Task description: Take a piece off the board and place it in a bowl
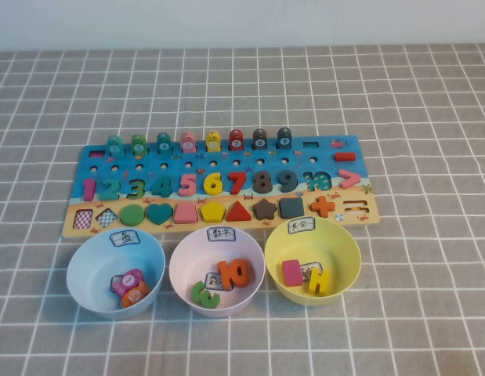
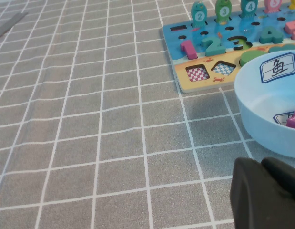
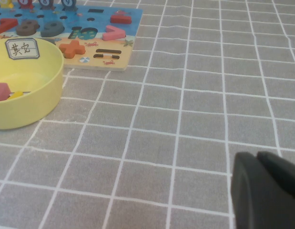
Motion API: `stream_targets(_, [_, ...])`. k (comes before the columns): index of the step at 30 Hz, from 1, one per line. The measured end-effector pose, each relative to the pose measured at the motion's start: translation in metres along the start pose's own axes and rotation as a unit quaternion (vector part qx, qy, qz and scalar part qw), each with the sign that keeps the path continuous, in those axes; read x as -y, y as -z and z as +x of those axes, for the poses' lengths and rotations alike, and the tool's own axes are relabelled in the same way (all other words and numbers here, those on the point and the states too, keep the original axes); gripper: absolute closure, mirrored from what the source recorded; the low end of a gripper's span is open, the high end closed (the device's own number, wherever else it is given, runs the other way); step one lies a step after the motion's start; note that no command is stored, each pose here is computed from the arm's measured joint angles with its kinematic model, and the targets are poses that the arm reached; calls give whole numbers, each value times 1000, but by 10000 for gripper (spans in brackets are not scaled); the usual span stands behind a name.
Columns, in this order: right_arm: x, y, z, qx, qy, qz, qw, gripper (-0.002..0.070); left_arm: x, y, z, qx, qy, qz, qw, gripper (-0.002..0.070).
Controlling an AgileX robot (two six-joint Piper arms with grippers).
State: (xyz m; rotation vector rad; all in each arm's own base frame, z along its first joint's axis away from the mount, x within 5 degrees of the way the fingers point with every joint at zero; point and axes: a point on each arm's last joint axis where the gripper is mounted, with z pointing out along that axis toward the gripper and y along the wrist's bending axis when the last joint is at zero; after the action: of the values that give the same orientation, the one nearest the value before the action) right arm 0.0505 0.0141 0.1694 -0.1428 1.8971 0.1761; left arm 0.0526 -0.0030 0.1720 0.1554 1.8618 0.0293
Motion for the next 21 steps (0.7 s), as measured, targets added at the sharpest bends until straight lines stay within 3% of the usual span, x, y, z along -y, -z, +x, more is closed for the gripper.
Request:
stream_targets(10, [0,0,0,0,0,0,1000,694,0,0,0,1,4,1,1000,676])
stream_targets(16, [0,0,0,0,0,0,1000,694,2,0,-4,22,38,12,999,675])
stream_targets(19, [0,0,0,0,0,0,1000,694,3,0,-8,42,84,22,995,675])
stream_targets(21, [0,0,0,0,0,0,1000,694,5,1,-13,67,169,37,983,675])
